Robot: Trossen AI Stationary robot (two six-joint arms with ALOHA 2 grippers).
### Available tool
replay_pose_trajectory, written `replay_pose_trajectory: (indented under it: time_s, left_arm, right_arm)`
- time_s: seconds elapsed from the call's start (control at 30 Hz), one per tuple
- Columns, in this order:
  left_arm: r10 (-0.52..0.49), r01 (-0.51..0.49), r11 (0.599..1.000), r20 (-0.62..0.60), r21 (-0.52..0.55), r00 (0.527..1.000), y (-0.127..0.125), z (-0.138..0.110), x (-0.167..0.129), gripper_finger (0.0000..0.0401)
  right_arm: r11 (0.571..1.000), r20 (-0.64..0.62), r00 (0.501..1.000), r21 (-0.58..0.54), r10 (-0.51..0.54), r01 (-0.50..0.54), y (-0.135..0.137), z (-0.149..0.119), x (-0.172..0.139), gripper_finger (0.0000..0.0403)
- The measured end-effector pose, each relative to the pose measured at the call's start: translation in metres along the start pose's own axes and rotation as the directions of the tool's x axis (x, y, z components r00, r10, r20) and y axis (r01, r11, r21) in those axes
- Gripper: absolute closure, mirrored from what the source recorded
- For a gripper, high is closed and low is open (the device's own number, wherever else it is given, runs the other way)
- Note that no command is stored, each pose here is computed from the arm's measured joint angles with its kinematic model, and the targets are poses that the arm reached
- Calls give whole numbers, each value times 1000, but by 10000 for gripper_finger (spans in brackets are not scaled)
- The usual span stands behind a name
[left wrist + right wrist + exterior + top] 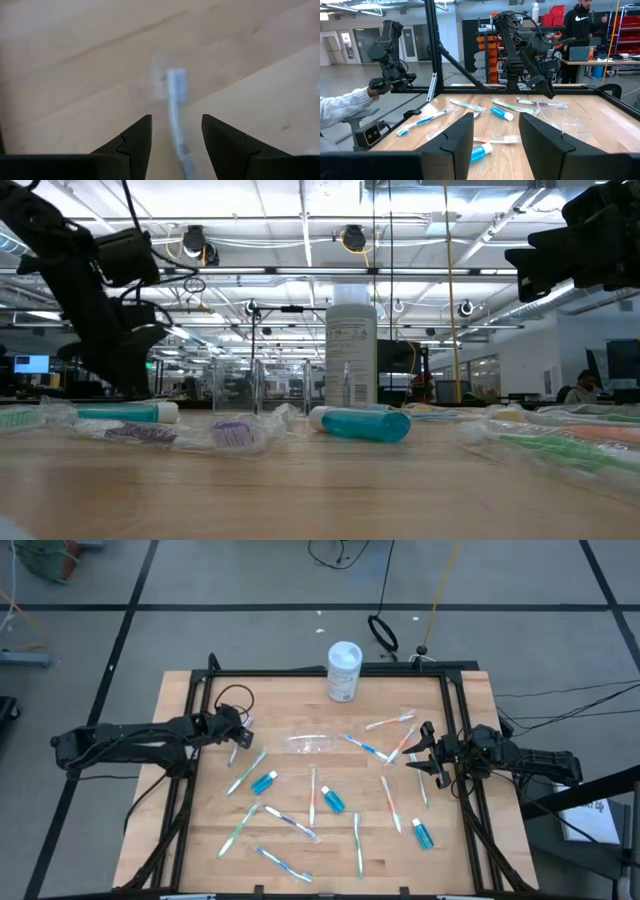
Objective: Pick & Place toothbrushing station
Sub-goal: Put the purple toothbrush into the transparent organizer
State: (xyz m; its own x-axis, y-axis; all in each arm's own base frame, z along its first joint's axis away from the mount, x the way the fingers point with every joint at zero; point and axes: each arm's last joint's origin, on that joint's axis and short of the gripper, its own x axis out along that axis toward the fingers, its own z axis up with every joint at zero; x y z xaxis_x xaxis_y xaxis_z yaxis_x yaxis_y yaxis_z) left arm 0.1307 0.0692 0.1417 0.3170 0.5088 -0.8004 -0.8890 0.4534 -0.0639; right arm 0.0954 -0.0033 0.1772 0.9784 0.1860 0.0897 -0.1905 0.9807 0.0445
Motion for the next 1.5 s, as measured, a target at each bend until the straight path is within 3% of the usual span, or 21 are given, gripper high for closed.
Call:
replay_pose_trajectory:
  time_s: [0.37, 0.7, 0.87, 1.3, 1.4, 1.5]
  left_arm:
    - [-43, 43, 999, -1, -21, 999, 3, 0, 17, 222]
    - [34, -34, 999, -58, -1, 998, 1, -5, 34, 221]
    - [8, -9, 1000, -20, -6, 1000, -2, -2, 36, 222]
    - [-155, 171, 983, 190, -65, 969, -16, 20, 32, 222]
    - [-177, 179, 984, 146, -6, 973, -15, 17, 32, 222]
    - [-110, 107, 994, 92, 33, 990, -11, 10, 34, 222]
  right_arm:
    - [1000, 0, 1000, -8, 0, 0, 0, 0, 0, 252]
    - [1000, 0, 1000, -8, 0, 0, 0, 0, 0, 252]
    - [1000, 0, 1000, -8, 0, 0, 0, 0, 0, 252]
    - [1000, 0, 1000, -10, 0, 0, 0, 0, 0, 252]
    - [1000, 0, 1000, -11, 0, 0, 0, 0, 0, 252]
    - [1000, 0, 1000, -11, 0, 0, 0, 0, 0, 252]
